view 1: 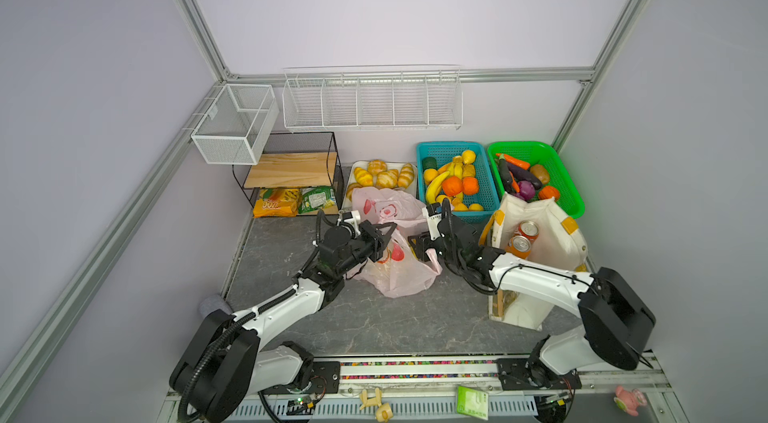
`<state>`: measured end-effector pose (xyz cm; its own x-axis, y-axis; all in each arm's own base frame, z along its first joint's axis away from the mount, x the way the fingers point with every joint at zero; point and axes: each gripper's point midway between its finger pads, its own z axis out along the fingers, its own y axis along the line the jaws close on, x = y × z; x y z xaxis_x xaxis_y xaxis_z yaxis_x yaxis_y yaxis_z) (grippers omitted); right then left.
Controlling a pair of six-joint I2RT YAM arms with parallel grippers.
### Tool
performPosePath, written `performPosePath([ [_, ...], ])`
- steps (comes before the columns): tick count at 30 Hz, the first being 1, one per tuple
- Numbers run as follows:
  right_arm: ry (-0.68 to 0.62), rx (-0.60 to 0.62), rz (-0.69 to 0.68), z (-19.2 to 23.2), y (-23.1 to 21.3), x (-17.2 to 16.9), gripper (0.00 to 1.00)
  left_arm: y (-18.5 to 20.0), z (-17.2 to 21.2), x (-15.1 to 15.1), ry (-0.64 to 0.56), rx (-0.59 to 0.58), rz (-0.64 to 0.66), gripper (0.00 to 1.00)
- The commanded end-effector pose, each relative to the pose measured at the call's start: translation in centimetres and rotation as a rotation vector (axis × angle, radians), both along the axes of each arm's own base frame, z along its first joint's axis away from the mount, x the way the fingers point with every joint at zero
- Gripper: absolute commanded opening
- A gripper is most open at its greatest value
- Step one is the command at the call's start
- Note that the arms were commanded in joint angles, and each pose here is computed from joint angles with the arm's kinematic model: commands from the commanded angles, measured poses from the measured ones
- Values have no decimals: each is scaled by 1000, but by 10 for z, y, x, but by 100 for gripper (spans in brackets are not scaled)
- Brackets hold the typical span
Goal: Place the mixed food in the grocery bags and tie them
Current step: 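Release the bananas inside the pink bag with the right gripper while left holds the handle, then withdraw the right gripper from the bag toward the teal basket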
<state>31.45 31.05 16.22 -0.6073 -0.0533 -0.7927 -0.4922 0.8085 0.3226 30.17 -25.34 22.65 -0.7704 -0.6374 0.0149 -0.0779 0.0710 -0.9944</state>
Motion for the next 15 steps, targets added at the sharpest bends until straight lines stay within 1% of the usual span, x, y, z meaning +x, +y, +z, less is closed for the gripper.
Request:
performPosePath([
  [1,-91,-121,70,34,-12,-4,60,20,-10,-2,-9,75,48,0],
  [4,-134,-184,117,52,-16,-6,65,41,-20,0,-5,121,119,0],
  [6,-165,-196,160,66,-15,-10,67,50,-22,1,-7,147,137,0],
  [10,-227,-227,181,89,-20,-10,70,56,-23,3,-16,184,156,0],
  [12,-253,-242,160,97,-28,-3,71,55,-25,4,-18,193,153,0],
  [15,-257,-256,64,102,-52,21,74,54,-28,5,-27,206,145,0],
])
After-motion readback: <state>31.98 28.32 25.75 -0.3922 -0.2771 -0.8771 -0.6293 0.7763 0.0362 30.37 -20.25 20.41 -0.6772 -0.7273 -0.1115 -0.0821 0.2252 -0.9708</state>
